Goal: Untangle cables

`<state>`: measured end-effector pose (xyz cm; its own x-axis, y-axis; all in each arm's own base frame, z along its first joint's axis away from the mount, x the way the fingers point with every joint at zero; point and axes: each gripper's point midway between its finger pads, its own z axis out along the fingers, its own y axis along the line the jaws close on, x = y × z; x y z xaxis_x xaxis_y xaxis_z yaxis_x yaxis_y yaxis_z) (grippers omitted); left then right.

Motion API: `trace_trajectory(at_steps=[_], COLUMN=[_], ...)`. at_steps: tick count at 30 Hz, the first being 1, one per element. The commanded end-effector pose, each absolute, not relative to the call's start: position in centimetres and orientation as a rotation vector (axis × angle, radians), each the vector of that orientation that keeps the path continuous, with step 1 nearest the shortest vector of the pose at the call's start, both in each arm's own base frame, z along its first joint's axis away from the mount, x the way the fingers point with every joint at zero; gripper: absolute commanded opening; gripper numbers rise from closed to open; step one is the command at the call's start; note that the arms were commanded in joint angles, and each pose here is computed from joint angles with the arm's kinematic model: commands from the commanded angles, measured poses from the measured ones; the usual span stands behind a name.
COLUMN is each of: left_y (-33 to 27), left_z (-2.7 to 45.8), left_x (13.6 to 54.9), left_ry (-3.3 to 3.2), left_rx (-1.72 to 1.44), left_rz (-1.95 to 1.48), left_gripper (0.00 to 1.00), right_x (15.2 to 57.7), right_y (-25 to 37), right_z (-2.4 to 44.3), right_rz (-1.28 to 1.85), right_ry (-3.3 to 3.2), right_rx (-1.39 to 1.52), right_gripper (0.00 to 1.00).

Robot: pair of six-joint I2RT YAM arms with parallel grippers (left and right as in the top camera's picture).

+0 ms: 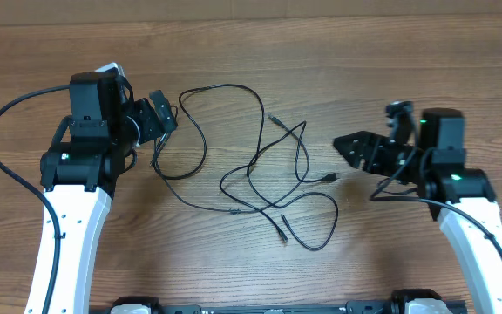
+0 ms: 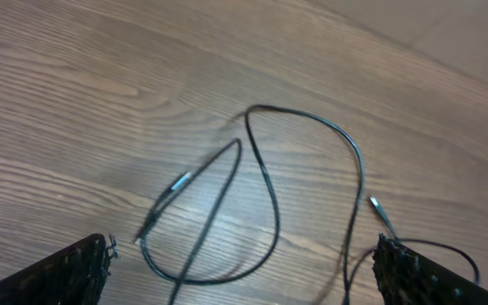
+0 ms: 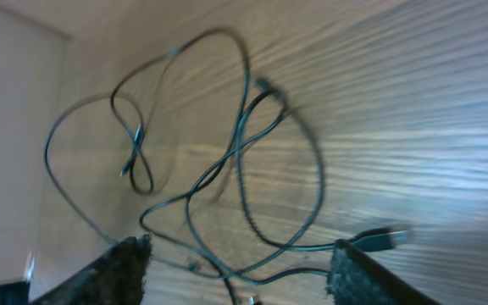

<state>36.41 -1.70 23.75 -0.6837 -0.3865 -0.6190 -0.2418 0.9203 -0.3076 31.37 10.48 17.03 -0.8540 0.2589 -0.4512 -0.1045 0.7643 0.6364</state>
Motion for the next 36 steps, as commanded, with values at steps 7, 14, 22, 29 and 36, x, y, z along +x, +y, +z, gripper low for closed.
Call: trace_trajectory(at_steps=[7, 14, 22, 29, 36], left_y=[-2.7, -2.7, -2.7, -2.7, -2.7], left_z=[23.4, 23.3, 23.3, 23.3, 23.3], left_x=[36.5, 36.5, 36.5, 36.5, 36.5], left_ry=[2.395, 2.397, 2.397, 2.398, 2.398], left_rx=[-0.399, -0.400, -0.400, -0.400, -0.400], left_rz=[-0.312, -0.312, -0.311, -0.311, -0.311], left_gripper=[0.99, 1.00, 1.00, 0.99, 1.00], right_x=[29.7, 28.1, 27.0, 25.8, 26.0], right_y=[19.2, 23.5, 25.2, 26.5, 26.6], right_z=[14.7, 13.2, 12.8, 12.6, 11.7], right_rz=[1.075, 1.134, 1.123, 1.118, 1.016], right_ry=[2.540, 2.581, 2.591, 2.601, 2.617], right_rx=[-0.086, -0.222, -0.298, -0.361, -0.339], right_gripper=[0.74, 0.74, 0.78, 0.78, 0.78])
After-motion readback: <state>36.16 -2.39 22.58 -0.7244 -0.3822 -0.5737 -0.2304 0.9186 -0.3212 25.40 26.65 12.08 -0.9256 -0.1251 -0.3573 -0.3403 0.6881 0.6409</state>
